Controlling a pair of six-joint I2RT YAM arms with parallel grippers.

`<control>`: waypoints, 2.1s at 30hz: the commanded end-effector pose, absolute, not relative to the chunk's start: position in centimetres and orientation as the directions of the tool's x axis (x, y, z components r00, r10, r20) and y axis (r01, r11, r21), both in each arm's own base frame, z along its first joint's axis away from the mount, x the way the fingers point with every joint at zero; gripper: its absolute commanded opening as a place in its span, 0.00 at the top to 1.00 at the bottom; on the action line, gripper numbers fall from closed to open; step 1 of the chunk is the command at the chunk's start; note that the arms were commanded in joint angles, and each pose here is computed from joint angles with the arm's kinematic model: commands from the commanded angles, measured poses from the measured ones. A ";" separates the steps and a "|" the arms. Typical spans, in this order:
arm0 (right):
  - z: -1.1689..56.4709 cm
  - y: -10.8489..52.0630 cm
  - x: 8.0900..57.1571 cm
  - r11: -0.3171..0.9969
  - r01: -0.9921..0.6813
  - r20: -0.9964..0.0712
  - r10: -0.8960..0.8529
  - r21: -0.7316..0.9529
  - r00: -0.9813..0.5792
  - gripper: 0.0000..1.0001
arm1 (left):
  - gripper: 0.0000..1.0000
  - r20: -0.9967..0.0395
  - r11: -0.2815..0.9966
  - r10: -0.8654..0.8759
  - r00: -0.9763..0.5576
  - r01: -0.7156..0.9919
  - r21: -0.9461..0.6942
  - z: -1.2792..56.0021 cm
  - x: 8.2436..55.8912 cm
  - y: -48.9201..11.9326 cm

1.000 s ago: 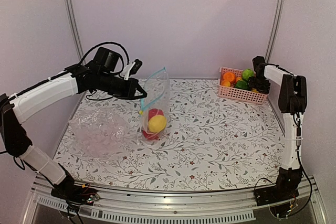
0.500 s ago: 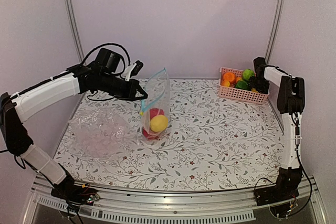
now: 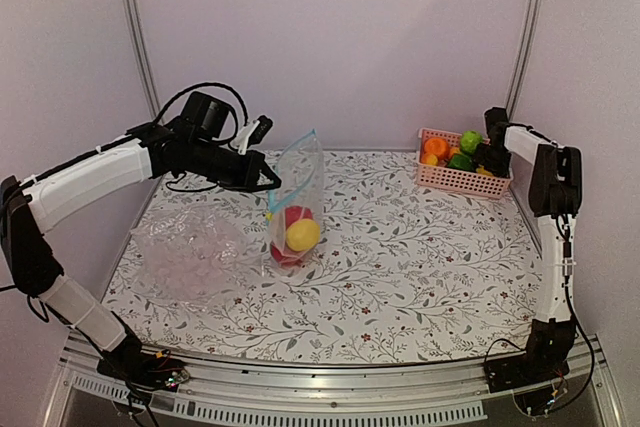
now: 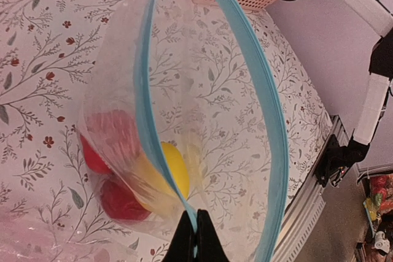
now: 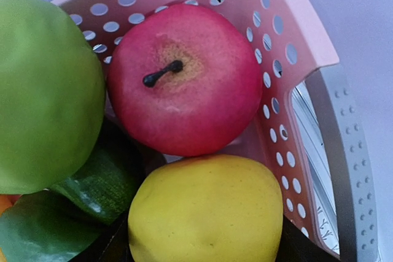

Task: Place the food in the zip-top bag and seal the zipper
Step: Pick up the fake fruit from the bin, then place the fake fruit in the zipper food storage bag.

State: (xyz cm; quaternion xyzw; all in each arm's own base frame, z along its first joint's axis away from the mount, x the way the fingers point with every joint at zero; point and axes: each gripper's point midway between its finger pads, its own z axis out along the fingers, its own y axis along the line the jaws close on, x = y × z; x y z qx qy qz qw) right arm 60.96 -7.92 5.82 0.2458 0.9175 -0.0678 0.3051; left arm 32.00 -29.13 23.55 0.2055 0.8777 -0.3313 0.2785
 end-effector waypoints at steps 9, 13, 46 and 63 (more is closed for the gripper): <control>15.4 -7.1 61.1 0.884 0.444 -0.694 0.413 0.148 -0.590 0.44 | 1.00 -0.613 0.695 0.181 -0.769 0.541 -0.473 23.4 31.8 -28.6; 16.7 -6.7 60.6 0.890 0.427 -0.703 0.408 0.163 -0.583 0.45 | 1.00 -0.613 0.694 0.179 -0.770 0.540 -0.476 23.5 31.7 -28.6; 37.8 22.5 37.0 0.881 -0.313 -0.861 0.176 0.354 -0.477 0.45 | 1.00 -0.677 0.569 0.150 -0.720 0.623 -0.537 26.5 29.9 -30.2; 32.6 41.3 30.1 0.668 -0.669 -0.823 -0.147 0.326 -0.548 0.45 | 1.00 -0.684 0.548 0.169 -0.710 0.644 -0.534 26.6 29.3 -30.7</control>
